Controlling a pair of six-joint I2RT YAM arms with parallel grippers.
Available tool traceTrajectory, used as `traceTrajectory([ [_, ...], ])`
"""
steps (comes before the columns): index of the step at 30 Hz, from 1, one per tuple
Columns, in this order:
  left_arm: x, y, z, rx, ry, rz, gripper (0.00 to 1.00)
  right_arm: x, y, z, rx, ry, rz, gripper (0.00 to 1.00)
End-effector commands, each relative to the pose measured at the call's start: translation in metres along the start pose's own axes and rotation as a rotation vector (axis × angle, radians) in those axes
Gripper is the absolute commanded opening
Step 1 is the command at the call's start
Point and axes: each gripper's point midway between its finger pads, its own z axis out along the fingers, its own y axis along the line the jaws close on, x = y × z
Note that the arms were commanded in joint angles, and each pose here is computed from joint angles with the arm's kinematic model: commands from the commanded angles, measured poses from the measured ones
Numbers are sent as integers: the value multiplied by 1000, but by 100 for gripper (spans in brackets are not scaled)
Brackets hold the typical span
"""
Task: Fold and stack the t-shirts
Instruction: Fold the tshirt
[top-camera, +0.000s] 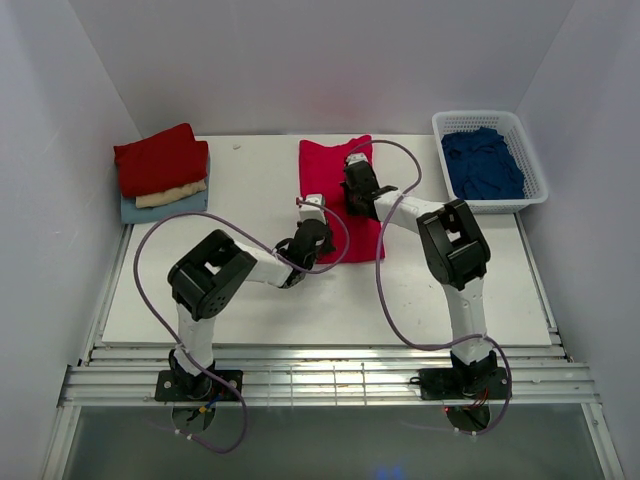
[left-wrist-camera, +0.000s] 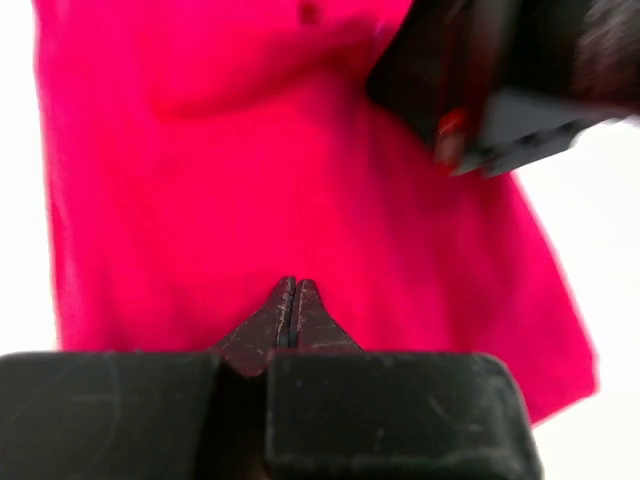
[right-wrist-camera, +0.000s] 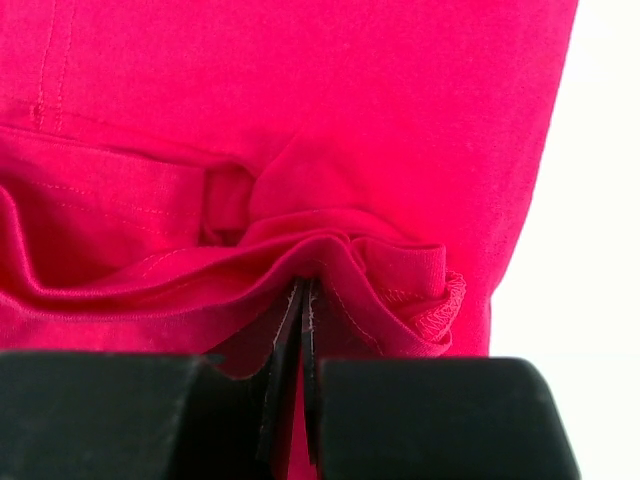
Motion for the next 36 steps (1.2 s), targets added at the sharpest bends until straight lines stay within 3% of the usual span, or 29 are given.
traceTrajectory([
  [1,14,-12,1,53,50,16,0,69,5,-14,-6,195,-33,8],
  [11,50,8,-33,30,129,1,0,87,18,-43,-3,202,-40,8],
  [25,111,25,-131,40,251,39,0,67,16,-63,30,155,-38,8],
  [36,131,43,-166,9,293,25,0,48,20,-76,10,110,-7,8],
])
